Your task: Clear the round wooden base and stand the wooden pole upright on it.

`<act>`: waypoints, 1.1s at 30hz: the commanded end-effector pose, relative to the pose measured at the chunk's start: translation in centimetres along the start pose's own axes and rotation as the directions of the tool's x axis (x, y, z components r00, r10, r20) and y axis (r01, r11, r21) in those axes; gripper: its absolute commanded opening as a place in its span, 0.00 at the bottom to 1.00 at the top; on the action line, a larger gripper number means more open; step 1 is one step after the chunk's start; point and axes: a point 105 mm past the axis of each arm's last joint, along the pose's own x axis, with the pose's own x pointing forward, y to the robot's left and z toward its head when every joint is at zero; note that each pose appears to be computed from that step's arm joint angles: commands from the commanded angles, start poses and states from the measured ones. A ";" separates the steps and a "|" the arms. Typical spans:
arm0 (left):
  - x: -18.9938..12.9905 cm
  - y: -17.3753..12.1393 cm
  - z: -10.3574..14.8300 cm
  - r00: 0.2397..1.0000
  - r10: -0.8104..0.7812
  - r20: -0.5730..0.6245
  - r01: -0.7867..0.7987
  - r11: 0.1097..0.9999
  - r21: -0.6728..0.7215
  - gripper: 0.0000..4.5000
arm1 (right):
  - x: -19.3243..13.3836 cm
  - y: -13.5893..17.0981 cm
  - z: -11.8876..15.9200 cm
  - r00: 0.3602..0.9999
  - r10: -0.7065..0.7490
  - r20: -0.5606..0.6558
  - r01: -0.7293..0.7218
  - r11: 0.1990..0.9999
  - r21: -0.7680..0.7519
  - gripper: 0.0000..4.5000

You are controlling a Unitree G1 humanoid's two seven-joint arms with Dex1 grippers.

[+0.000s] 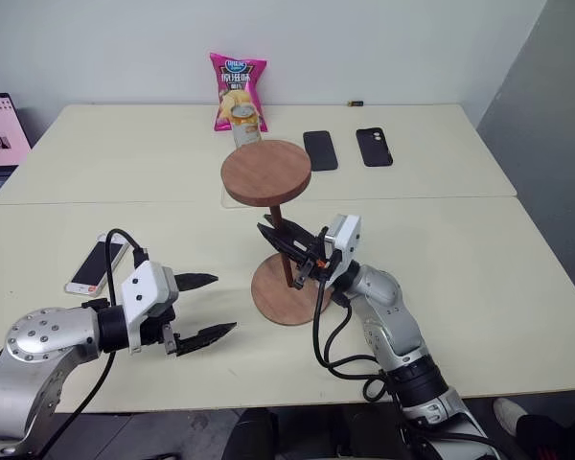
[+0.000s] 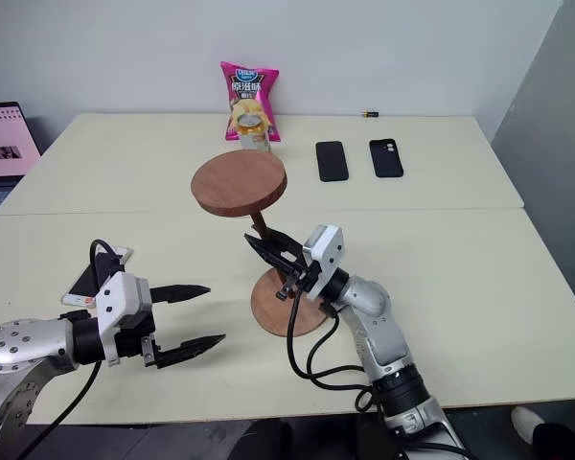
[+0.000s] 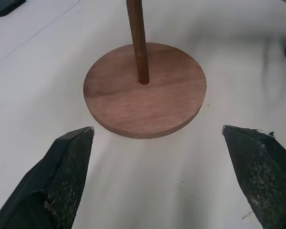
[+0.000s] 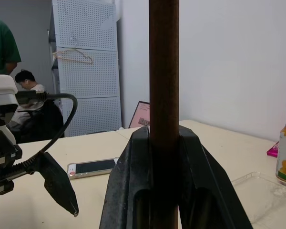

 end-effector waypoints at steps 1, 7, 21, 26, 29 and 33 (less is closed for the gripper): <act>0.1 0.0 0.6 1.000 -0.009 0.015 0.008 0.999 0.034 1.00 | -0.1 0.1 0.4 1.000 -0.004 0.020 0.004 1.000 -0.017 0.05; 0.3 0.1 1.1 1.000 -0.011 0.020 0.011 0.999 0.042 1.00 | -0.7 -0.6 -0.3 0.999 -0.036 -0.006 0.036 0.999 -0.010 0.05; 0.6 0.1 1.1 1.000 -0.017 0.025 0.016 0.999 0.040 1.00 | -1.9 0.1 -1.9 0.997 -0.031 -0.063 0.030 0.999 -0.021 0.05; 0.5 -0.1 0.8 0.999 -0.023 0.022 0.022 0.999 0.037 1.00 | -2.5 0.2 -2.9 0.992 -0.025 -0.121 0.025 1.000 0.000 0.05; 0.6 -0.2 0.7 0.999 -0.029 0.021 0.029 0.999 0.037 1.00 | -3.0 0.0 -3.9 0.982 -0.028 -0.185 0.034 0.999 0.029 0.05; 0.6 -0.2 0.7 0.999 -0.031 0.022 0.030 0.999 0.037 1.00 | -3.3 0.0 -4.5 0.973 -0.023 -0.229 0.040 0.997 0.067 0.05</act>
